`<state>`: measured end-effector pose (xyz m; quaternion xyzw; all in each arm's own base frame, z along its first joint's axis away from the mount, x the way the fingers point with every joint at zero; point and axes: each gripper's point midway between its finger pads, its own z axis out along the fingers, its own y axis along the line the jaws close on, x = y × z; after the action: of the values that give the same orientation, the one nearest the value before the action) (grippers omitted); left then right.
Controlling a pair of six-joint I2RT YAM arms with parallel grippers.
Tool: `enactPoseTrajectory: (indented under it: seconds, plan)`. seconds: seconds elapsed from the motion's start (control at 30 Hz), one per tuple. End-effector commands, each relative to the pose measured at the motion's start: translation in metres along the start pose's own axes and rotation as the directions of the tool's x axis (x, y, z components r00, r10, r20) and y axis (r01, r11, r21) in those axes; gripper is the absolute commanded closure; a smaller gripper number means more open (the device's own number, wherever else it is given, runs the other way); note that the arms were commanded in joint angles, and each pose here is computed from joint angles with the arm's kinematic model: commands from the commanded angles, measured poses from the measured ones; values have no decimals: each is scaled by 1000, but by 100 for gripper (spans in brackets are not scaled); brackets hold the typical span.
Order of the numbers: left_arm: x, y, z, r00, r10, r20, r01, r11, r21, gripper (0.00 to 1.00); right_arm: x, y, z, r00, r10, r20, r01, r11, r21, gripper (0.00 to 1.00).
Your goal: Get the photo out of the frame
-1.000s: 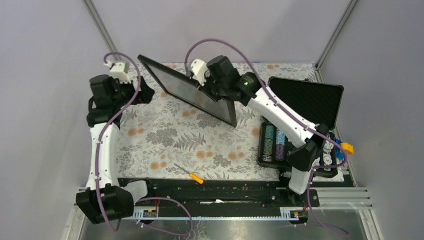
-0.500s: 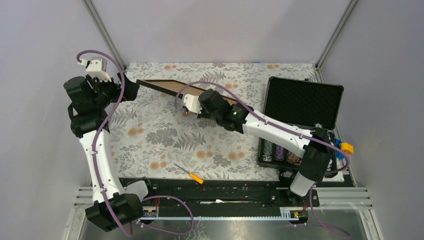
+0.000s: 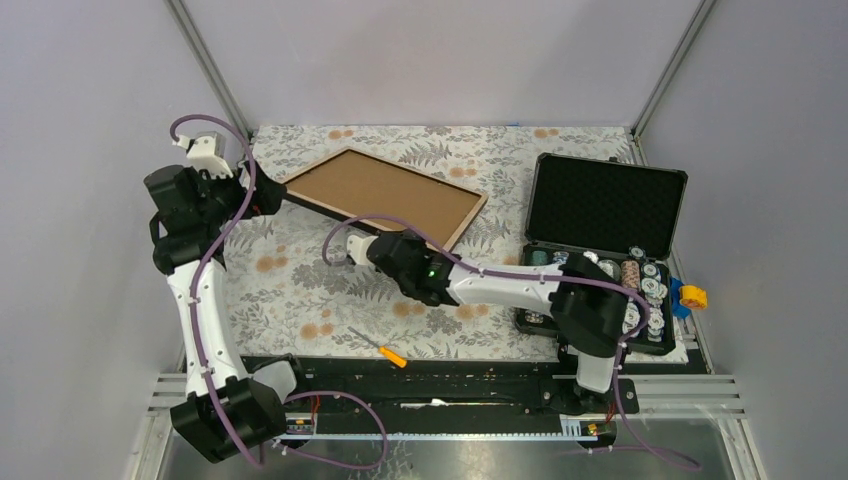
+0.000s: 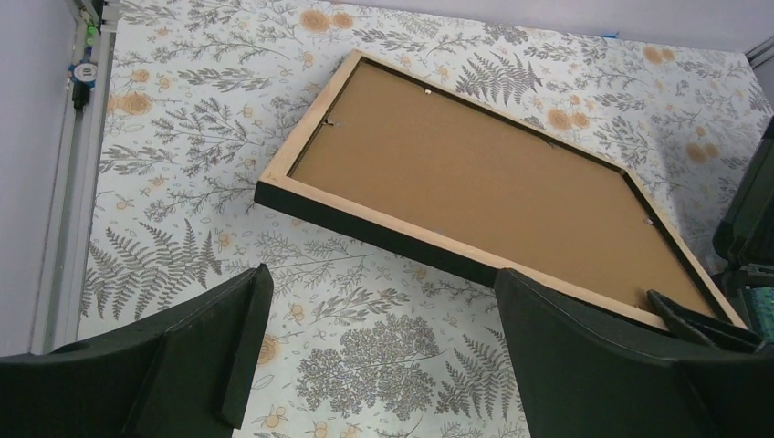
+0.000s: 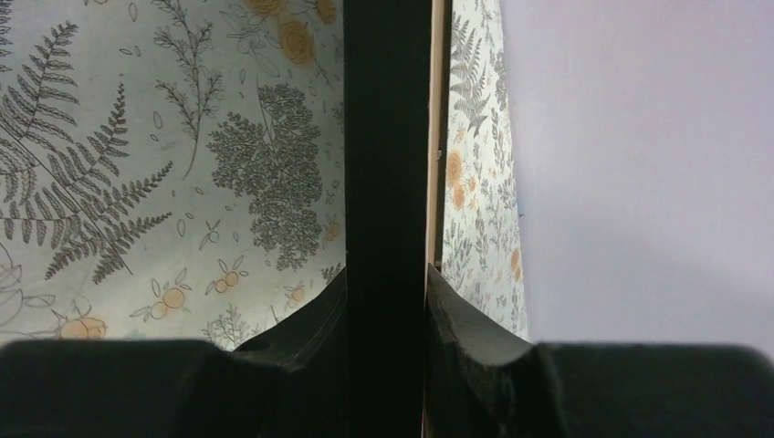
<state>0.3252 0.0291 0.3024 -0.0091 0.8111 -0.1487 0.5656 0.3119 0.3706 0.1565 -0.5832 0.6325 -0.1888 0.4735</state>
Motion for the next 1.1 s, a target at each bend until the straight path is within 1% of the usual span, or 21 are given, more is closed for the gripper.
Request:
enactPoseTrajectory:
  seconds: [0.0,0.1,0.2,0.27,0.33,0.37,0.47,0.5,0.57,0.6,0.67,0.73,0.8,0.87,0.93,1.0,1.07]
  plan:
    - [-11,6,1,998,39,55,-38,999,-18,1,-18,17,7,995,89,42,-91,995,47,69]
    - [-8,9,2,998,41,49,-39,999,-25,1,-19,41,11,997,67,33,-67,998,22,57]
    - [-4,11,3,998,39,44,-37,999,-29,1,-19,64,17,998,55,25,-55,998,-10,42]
    - [-1,12,3,998,38,40,-36,999,-28,1,-20,79,19,998,54,23,-53,998,-37,36]
    - [3,14,5,999,32,33,-31,999,-30,1,-21,91,21,999,50,22,-49,997,-65,27]
    - [5,14,6,999,29,28,-28,999,-27,1,-23,97,21,998,51,22,-49,996,-79,24]
    - [16,16,9,1000,12,4,-12,1000,-24,1,-29,111,20,997,73,22,-69,986,-154,13]
    - [21,17,11,1000,6,-7,-6,1000,-21,1,-32,118,19,996,87,22,-80,976,-203,8]
    - [29,18,14,1000,-10,-29,10,1000,-16,1,-39,126,14,993,114,25,-103,959,-263,3]
    - [33,19,15,999,-16,-40,16,1000,-14,1,-44,129,10,991,127,34,-111,945,-309,1]
    - [39,20,16,998,-30,-59,29,999,-14,1,-55,135,-4,985,167,49,-134,907,-400,0]
    - [43,22,17,997,-15,-72,14,1000,-17,1,-69,139,-23,975,212,72,-147,849,-508,0]
    - [45,25,17,997,-14,-81,12,999,-30,1,-84,133,-43,958,273,88,-173,795,-581,0]
    - [49,25,16,996,-12,-93,9,1000,-27,1,-97,114,-56,931,353,95,-216,741,-636,0]
    - [56,25,16,993,-5,-118,3,1000,-19,1,-103,83,-56,889,453,73,-288,676,-678,0]
    - [66,26,15,988,13,-154,-15,1000,-14,1,-91,42,-34,836,548,5,-399,614,-681,0]
    - [84,29,13,975,43,-217,-45,999,-6,1,-68,7,-8,793,607,-52,-490,584,-647,0]
